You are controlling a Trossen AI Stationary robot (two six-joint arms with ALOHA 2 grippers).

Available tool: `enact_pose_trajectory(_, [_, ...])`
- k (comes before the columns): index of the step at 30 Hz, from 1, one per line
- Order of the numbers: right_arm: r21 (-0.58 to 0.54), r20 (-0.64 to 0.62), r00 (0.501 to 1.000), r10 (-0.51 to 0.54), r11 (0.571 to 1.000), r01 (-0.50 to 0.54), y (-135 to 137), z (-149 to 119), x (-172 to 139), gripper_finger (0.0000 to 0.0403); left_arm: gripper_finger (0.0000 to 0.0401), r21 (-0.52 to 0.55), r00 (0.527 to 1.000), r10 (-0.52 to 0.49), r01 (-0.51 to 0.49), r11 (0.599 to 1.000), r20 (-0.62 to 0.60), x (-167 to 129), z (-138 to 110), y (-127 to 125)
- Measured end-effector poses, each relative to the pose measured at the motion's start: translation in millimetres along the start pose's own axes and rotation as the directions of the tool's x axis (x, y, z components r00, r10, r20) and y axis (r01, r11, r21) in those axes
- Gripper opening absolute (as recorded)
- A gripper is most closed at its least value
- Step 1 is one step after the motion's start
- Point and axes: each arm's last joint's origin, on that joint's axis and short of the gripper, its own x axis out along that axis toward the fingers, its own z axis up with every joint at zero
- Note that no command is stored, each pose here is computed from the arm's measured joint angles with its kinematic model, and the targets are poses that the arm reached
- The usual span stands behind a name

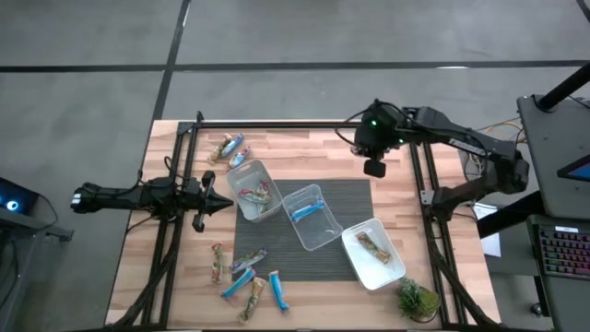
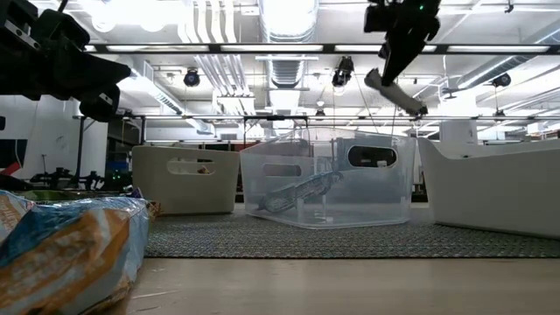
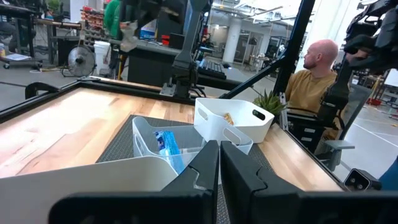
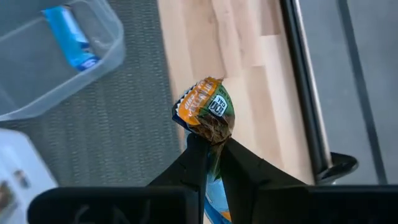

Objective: Pick and place Granola Bars by type
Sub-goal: Put the yellow granola bar into the white bin

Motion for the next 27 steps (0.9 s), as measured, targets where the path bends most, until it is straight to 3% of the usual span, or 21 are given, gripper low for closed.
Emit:
enact_pose_trajectory(12, [0.04,0.004,0.995,0.104,0.994,-0.104,40,-4,-18,0.0031,0.0,0.0,1.0,0.0,0.0,1.0,0.0,0,0,0])
enact_pose_trajectory(22, [0.088,-0.018,0.966,0.258,0.963,-0.255,92,-5,-25,0.0031,0.0,0.0,1.0,0.0,0.0,1.0,0.0,0,0,0])
enact_pose_trajectory(27, [0.175,-0.036,0.947,0.319,0.935,-0.309,115,-8,-30,0.0031,0.0,0.0,1.0,0.0,0.0,1.0,0.0,0,0,0])
